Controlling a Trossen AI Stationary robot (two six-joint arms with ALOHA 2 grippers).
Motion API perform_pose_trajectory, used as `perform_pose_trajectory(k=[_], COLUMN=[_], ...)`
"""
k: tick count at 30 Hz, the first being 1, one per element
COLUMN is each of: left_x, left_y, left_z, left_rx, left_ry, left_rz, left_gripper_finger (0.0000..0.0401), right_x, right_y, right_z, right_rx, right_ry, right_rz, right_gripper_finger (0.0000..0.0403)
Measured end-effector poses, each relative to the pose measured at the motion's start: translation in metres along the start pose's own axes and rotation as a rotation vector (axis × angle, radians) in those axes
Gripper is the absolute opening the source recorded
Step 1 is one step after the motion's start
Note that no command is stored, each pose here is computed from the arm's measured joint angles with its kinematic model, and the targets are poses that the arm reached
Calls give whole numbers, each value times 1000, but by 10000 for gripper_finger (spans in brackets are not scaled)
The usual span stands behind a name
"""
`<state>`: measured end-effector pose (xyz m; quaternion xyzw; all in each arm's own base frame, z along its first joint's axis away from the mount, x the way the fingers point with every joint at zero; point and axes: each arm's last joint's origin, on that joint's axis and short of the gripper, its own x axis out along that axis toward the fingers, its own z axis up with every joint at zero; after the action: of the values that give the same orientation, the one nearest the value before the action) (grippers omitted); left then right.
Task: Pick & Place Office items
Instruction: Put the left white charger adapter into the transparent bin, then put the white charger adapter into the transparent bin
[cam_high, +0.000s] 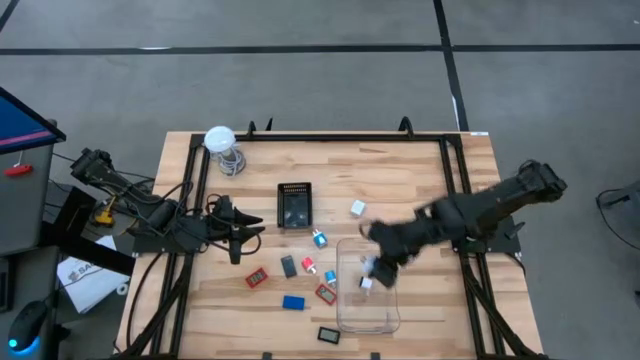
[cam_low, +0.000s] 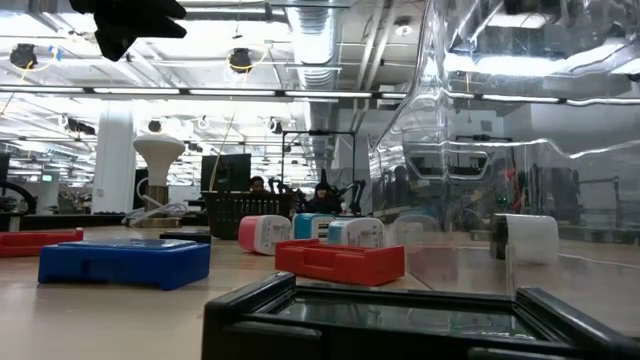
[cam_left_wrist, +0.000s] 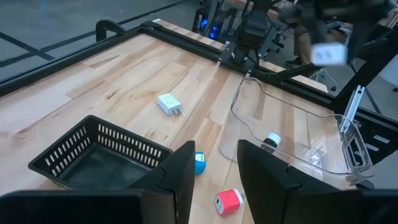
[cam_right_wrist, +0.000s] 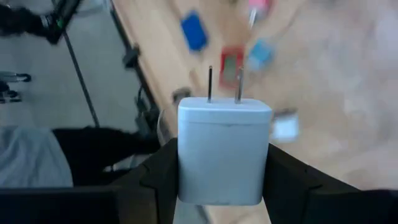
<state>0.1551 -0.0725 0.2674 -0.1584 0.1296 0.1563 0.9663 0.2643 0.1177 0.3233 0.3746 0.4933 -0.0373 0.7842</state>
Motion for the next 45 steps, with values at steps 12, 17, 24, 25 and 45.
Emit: perform_pose_trajectory(k=[12, 17, 24, 25, 45], left_x=[0, 0, 0, 0, 0], left_y=[-1, -2, -2, -2, -2], left_z=[1, 1, 1, 1, 1], left_rx=[41, 35, 31, 30, 39], left_ry=[-6, 2, 15, 14, 15], left_rz=[-14, -31, -51, -51, -50], left_gripper_finger=[117, 117, 117, 117, 117], right_x=[88, 125, 165, 168, 166], right_y=[14, 3, -11, -12, -15], right_z=[-56, -61, -61, -59, -37], right_rx=[-124, -263, -446, -455, -395], right_ry=[166, 242, 343, 345, 280], right_rz=[-155, -259, -289, -292, -269], right_gripper_finger=[167, 167, 167, 167, 324])
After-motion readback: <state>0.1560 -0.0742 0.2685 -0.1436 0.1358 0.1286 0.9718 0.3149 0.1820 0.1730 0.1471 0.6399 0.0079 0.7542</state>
